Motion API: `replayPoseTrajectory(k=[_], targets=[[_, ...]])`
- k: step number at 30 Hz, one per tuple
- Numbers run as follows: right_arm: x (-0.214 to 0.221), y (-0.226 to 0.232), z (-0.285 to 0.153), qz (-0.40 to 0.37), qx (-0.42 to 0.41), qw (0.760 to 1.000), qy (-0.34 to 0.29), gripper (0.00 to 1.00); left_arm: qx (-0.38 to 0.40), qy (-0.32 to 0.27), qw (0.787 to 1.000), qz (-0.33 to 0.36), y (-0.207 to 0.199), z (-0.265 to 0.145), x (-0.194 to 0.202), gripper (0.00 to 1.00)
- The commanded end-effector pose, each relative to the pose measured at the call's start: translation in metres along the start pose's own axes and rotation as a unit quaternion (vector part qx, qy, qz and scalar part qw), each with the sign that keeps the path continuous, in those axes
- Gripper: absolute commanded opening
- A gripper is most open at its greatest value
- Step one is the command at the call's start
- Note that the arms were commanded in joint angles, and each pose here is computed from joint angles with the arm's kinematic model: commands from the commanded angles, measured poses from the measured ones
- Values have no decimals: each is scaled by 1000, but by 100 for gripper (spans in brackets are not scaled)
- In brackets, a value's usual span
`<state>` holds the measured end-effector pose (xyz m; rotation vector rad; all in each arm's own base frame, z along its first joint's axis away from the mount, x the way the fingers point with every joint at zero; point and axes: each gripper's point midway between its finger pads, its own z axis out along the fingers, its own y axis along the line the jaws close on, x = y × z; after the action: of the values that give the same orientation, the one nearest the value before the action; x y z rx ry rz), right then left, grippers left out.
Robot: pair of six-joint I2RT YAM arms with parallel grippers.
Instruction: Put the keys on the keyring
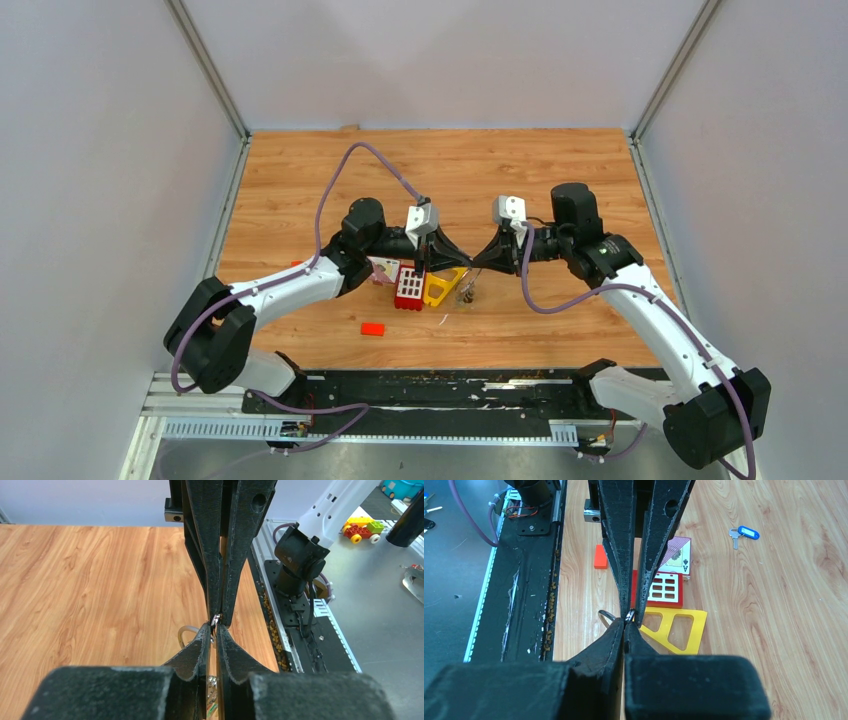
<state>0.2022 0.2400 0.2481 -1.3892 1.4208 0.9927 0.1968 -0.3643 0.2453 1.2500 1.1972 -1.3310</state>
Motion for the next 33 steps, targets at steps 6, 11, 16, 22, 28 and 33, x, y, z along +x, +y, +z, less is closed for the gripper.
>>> replayPoseTrajectory(k=[6, 11, 16, 22, 28, 33], targets=[[-13, 2, -4, -24, -5, 1000, -18, 0, 15, -22, 998, 52, -10, -4, -25, 14], [-13, 2, -5, -24, -5, 1000, -19, 0, 16, -23, 998, 54, -11, -6, -27, 14], [-13, 2, -5, -23, -6, 1000, -20, 0, 15, -23, 998, 55, -11, -7, -27, 14], [-15, 2, -5, -21, -8, 1000, -22, 0, 19, -22, 999, 40, -9, -3, -22, 14], [-15, 3, -5, -21, -9, 999, -23, 0, 19, -18, 999, 32, -6, -1, -15, 20], [-16, 3, -5, -22, -9, 999, -25, 0, 20, -15, 999, 26, -5, 0, -11, 22]])
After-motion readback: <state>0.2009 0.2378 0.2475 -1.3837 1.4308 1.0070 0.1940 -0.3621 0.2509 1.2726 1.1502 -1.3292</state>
